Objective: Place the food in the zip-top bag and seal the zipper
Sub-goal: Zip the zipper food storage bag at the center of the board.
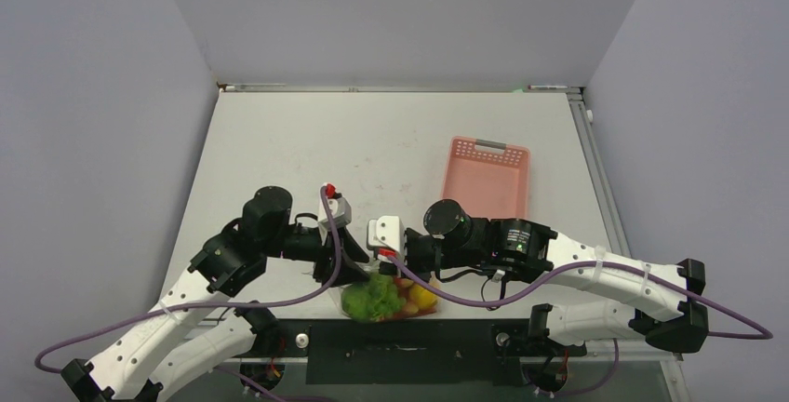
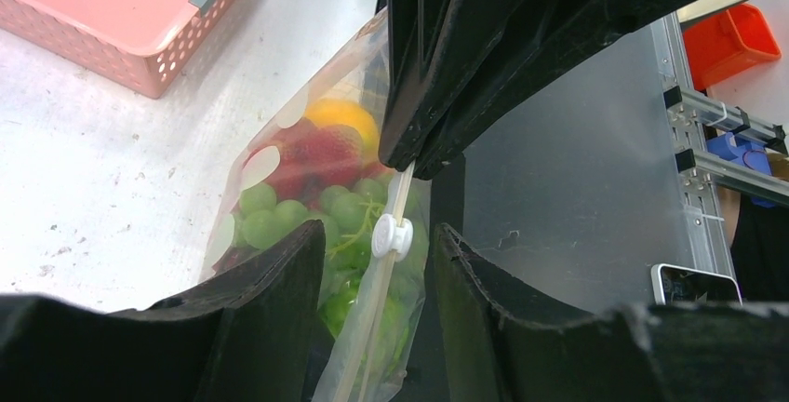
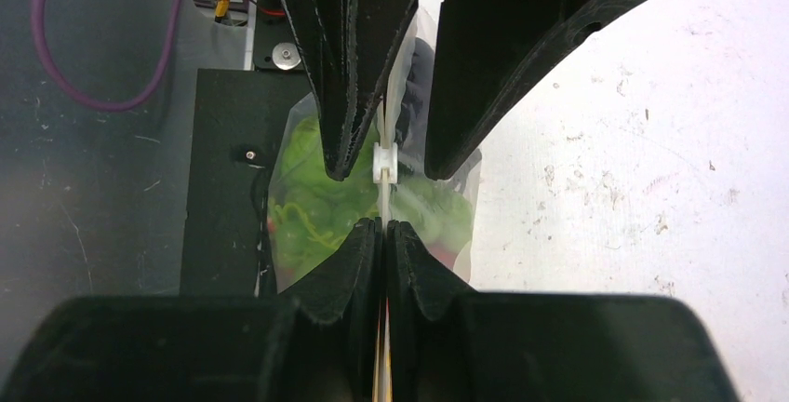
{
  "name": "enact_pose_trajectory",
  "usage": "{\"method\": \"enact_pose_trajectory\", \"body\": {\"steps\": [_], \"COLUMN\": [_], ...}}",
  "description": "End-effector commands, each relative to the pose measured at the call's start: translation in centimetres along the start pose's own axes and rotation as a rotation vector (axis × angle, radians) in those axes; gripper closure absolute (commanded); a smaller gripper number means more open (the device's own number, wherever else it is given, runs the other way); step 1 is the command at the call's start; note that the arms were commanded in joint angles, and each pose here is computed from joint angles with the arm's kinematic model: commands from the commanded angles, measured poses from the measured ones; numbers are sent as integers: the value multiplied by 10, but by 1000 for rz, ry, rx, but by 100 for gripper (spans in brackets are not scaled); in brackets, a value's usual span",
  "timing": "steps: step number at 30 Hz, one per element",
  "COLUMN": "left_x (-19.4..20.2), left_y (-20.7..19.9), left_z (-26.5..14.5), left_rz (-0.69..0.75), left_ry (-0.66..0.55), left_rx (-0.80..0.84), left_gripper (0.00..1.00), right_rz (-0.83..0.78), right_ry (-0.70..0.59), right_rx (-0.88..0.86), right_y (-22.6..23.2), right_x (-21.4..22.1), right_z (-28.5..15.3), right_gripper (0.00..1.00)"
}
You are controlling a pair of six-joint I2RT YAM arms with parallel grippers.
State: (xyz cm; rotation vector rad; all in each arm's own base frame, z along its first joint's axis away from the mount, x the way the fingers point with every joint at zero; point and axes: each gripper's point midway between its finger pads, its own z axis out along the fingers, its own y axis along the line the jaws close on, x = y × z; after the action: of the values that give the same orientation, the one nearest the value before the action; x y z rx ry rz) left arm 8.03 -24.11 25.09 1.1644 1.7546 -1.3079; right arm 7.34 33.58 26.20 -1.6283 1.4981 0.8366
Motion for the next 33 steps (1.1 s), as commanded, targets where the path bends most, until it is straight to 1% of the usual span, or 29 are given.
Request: {"method": "enact_pose_trajectory", "body": {"steps": [1,9,19,24,28,33], "left_x": [-13,-16,-22,-23,-22,-22], "left_y": [-1,-1,-3,-5,-6,-6], "left_z": [3,3,-1,-1,-1,-2], "left_rz": [37,43,61,65,66,73], "left_ry": [-46,-53,-85,-87,-85,-78], "left_rx": [16,13,3,11,19,13], "left_gripper": [58,74,73,77,85,99], "right_rz": [-41,-39,-38,-37,-38,-36], "right_ry": [-180,-179,-181,-183,-183,-184], "right_rx": [48,53,50,50,53,75], "right_y": [-7,-8,-7,-7,-8,-12], "right_x": [-50,-50,-50,-51,-51,-53], "right_z": [-19,-20,-19,-19,-20,-23], "right_gripper": [95,95,95,95,95,95]}}
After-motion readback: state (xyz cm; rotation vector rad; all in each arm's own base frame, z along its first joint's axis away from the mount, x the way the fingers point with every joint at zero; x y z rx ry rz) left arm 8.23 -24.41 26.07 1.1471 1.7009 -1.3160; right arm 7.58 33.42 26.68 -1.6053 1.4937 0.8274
